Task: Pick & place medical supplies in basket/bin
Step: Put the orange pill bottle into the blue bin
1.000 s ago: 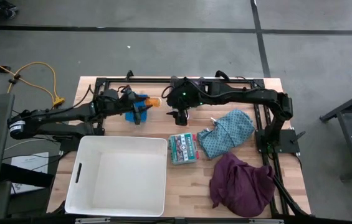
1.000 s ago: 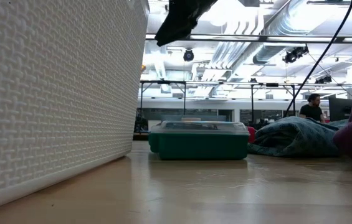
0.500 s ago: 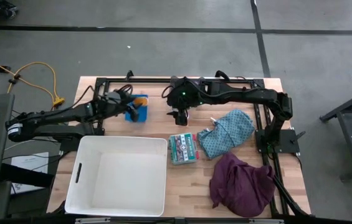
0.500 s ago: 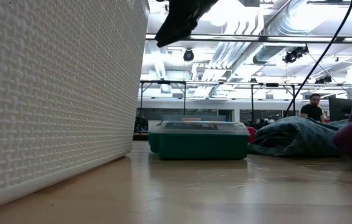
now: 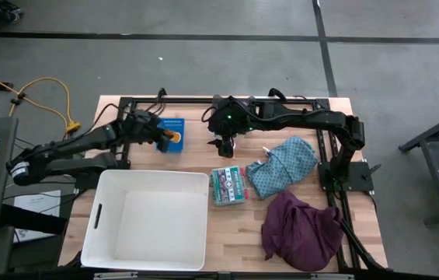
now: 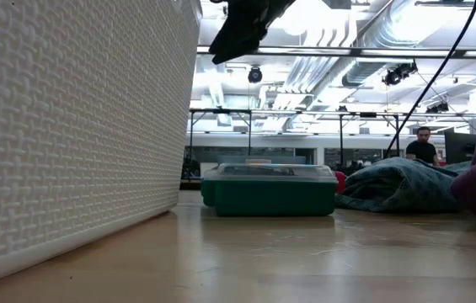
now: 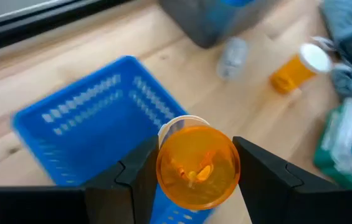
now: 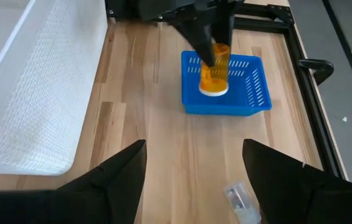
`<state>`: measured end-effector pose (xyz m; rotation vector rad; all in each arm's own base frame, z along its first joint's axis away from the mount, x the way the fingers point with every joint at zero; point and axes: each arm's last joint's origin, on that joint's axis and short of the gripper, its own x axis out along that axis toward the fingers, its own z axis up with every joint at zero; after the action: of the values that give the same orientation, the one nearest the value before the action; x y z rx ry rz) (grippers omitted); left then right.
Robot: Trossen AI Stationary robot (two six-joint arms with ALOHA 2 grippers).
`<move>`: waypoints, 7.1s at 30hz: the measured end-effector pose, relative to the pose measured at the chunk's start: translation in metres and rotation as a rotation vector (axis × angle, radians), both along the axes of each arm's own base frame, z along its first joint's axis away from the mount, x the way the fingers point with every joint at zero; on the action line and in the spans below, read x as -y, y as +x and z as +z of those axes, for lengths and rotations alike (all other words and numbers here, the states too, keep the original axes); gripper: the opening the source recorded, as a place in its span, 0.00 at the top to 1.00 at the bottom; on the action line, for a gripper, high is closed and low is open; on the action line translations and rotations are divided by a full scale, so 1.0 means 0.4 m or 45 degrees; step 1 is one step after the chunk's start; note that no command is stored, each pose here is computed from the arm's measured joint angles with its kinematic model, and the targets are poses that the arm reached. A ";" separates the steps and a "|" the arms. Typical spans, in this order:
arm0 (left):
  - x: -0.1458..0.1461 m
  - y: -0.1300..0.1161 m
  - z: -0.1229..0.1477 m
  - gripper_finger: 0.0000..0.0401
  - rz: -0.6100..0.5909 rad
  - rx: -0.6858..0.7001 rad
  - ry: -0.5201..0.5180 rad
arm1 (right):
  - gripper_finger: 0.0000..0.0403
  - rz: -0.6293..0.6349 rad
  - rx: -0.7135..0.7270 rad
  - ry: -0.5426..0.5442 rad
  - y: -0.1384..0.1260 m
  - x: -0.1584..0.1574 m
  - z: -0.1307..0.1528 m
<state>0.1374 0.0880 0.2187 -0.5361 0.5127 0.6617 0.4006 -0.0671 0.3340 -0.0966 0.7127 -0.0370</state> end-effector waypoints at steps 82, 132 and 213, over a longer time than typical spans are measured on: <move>-0.051 0.048 0.052 0.42 -0.539 0.341 0.328 | 0.37 -0.106 -0.163 0.006 -0.031 0.052 -0.022; -0.051 0.048 0.053 0.42 -0.542 0.343 0.337 | 0.33 -0.243 -0.569 0.248 -0.050 0.164 -0.271; -0.051 0.048 0.053 0.42 -0.542 0.343 0.336 | 0.56 -0.190 -0.338 0.368 -0.082 0.160 -0.456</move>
<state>0.1567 0.1084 0.2398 -0.2478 0.2662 0.2381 0.3676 -0.1310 0.1514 0.2328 0.9821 -0.0641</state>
